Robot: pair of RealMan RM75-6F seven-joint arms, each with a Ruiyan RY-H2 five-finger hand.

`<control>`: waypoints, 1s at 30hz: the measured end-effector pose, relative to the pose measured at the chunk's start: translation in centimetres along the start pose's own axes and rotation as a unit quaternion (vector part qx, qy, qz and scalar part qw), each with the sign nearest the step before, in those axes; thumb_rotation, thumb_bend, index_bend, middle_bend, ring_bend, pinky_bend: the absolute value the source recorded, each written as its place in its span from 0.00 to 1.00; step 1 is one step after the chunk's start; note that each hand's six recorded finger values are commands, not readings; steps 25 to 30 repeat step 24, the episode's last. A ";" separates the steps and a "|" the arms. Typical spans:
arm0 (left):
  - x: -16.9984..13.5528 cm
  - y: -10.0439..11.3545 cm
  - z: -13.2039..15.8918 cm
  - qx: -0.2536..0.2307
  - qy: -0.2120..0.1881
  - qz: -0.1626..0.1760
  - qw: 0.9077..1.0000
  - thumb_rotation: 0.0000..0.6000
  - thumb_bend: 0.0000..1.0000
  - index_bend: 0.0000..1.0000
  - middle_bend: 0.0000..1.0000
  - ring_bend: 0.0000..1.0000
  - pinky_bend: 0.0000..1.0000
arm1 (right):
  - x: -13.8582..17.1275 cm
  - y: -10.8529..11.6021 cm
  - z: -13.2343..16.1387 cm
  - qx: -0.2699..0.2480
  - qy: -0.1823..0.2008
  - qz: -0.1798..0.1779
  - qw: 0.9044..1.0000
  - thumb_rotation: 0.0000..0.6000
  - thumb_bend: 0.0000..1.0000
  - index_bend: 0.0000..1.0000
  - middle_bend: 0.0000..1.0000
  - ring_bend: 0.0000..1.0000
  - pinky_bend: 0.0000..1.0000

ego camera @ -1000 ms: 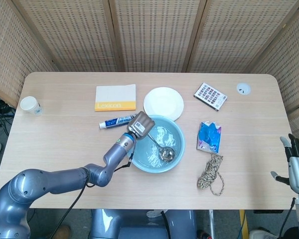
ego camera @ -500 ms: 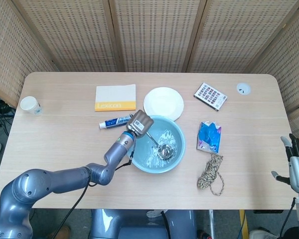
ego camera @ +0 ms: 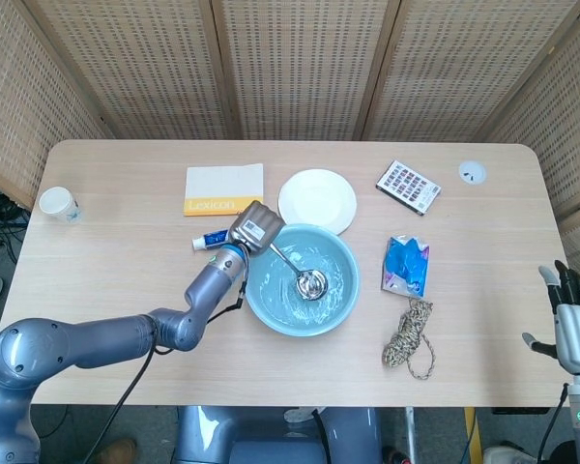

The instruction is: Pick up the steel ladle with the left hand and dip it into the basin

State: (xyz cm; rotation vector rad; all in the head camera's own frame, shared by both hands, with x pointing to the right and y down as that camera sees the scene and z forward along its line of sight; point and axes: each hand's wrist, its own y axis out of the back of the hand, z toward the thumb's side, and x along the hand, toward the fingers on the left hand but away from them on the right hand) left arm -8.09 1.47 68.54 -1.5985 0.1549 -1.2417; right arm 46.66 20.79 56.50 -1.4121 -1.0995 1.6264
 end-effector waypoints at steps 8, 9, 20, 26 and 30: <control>-0.6 1.5 -0.7 0.004 0.006 -0.004 1.000 1.00 0.58 1.00 1.00 1.00 1.00 | 0.0 -0.2 0.1 0.003 0.002 0.004 1.000 1.00 0.00 0.00 0.00 0.00 0.00; -0.7 1.6 -0.7 0.001 0.007 -0.007 1.000 1.00 0.58 1.00 1.00 1.00 1.00 | 0.0 -0.2 0.1 0.003 0.002 0.004 1.000 1.00 0.00 0.00 0.00 0.00 0.00; -1.5 3.9 -1.6 0.002 0.016 -0.015 1.000 1.00 0.58 1.00 1.00 1.00 1.00 | -0.1 0.2 0.0 -0.004 0.001 -0.001 1.000 1.00 0.00 0.00 0.00 0.00 0.00; -1.8 5.3 -1.7 0.000 0.024 -0.025 0.999 1.00 0.58 1.00 1.00 1.00 1.00 | -0.1 0.4 -0.1 -0.008 -0.003 -0.003 1.000 1.00 0.00 0.00 0.00 0.00 0.00; -1.8 5.3 -1.7 0.000 0.024 -0.025 0.999 1.00 0.58 1.00 1.00 1.00 1.00 | -0.1 0.4 -0.1 -0.008 -0.003 -0.003 1.000 1.00 0.00 0.00 0.00 0.00 0.00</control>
